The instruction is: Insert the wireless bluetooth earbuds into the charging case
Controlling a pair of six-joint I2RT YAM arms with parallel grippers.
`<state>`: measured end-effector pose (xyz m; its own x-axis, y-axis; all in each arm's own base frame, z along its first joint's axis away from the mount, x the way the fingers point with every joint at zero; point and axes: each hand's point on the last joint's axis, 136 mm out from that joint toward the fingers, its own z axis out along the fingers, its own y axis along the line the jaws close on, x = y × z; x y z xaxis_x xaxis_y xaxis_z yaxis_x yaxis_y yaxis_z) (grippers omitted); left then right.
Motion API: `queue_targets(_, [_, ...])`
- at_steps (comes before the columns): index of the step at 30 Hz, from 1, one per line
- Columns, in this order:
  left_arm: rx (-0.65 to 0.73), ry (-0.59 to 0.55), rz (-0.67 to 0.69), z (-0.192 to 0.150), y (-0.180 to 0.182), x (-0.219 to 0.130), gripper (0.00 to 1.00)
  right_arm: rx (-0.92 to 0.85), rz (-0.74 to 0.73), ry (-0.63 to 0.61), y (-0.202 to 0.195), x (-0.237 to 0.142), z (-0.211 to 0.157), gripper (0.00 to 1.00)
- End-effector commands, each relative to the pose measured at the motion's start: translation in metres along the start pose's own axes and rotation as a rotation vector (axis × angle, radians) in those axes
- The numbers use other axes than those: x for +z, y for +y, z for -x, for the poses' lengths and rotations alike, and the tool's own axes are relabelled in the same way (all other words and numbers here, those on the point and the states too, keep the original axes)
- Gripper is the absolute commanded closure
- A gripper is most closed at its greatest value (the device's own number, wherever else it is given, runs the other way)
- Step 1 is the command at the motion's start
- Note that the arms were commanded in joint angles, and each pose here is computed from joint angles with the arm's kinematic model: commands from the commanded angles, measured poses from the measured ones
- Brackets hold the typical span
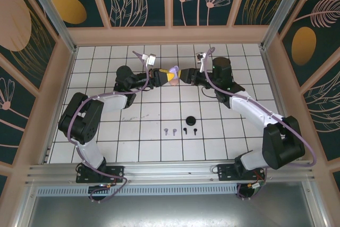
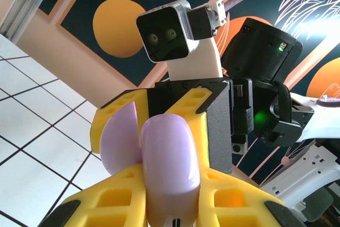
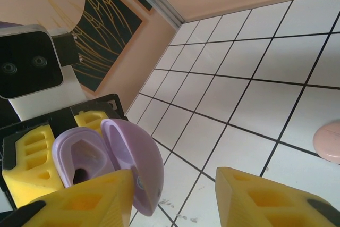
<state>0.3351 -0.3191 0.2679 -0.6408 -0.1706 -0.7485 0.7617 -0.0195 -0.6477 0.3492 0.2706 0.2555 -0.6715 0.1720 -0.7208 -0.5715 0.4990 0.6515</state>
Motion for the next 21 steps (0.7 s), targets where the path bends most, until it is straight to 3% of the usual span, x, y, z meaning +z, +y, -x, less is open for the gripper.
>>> queue_targets(1, [0.052, 0.003, -0.047, 0.009, -0.014, 0.005, 1.00, -0.055, 0.057, -0.002, 0.016, 0.004, 0.009, 0.58])
queue_targets(17, [0.032, 0.027, -0.048, 0.003, -0.009, 0.009, 1.00, -0.065, 0.069, 0.004, 0.020, 0.006, 0.014, 0.94])
queue_targets(18, [0.028, 0.028, -0.040, 0.002, -0.007, 0.009, 0.98, -0.065, 0.067, 0.002, 0.020, 0.005, 0.015, 0.97])
queue_targets(21, [0.027, 0.022, -0.012, 0.002, 0.000, 0.009, 0.77, -0.066, 0.051, -0.001, 0.020, 0.005, 0.018, 1.00])
